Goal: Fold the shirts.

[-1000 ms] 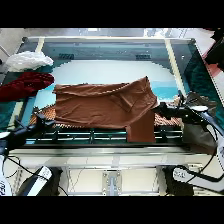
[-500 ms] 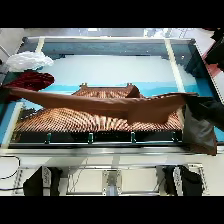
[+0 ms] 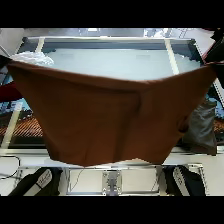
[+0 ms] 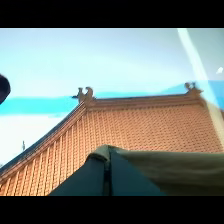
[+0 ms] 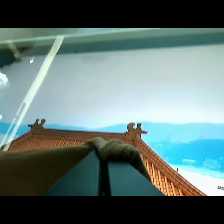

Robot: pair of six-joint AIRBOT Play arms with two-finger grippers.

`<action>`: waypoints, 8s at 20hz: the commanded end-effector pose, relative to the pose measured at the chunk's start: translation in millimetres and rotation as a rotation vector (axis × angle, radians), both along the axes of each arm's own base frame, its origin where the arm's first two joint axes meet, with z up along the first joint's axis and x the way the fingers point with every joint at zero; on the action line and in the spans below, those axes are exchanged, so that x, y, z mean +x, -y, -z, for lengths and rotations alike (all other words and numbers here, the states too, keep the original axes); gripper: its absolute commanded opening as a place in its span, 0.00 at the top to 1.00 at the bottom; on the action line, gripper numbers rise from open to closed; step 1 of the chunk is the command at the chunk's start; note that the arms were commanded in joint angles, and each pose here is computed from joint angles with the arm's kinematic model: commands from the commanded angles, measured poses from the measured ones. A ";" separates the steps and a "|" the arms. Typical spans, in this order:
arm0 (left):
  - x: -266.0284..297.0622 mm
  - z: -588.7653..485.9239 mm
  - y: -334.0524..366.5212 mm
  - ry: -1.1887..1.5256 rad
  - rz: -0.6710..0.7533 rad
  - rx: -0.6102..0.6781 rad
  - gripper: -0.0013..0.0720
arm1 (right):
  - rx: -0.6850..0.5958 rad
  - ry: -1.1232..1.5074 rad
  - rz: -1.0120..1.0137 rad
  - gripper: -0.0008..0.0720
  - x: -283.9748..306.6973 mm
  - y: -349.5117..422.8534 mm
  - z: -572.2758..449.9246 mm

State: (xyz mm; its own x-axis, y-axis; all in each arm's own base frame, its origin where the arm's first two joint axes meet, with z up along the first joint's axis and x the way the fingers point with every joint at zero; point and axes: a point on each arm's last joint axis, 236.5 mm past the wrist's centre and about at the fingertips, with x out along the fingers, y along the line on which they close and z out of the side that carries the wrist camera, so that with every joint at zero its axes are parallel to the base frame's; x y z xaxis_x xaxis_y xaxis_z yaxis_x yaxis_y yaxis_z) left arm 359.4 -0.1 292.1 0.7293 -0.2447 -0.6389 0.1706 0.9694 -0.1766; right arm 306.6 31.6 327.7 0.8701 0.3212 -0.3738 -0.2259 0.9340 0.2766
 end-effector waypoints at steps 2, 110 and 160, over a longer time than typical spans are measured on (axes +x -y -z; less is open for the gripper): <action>72.7 148.2 -64.9 -0.403 -0.193 0.236 0.97 | 0.064 -0.297 -0.134 0.97 90.1 1.9 115.2; -181.4 411.4 -14.9 -0.894 -1.001 -0.927 0.34 | 0.572 -0.993 -0.316 0.96 -80.3 -128.2 368.8; 130.0 204.4 0.7 -0.195 -0.162 0.171 0.25 | 0.126 -0.661 0.012 0.28 142.3 29.6 293.7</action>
State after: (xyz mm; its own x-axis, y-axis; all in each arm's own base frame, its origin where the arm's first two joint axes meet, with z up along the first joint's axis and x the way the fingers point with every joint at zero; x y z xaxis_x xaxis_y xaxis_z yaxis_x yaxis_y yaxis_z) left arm 490.3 29.9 59.2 0.6095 0.0300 -0.7922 -0.1176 0.9917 -0.0529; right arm 459.5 48.4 30.9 0.4671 0.4754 -0.7455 -0.0927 0.8648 0.4934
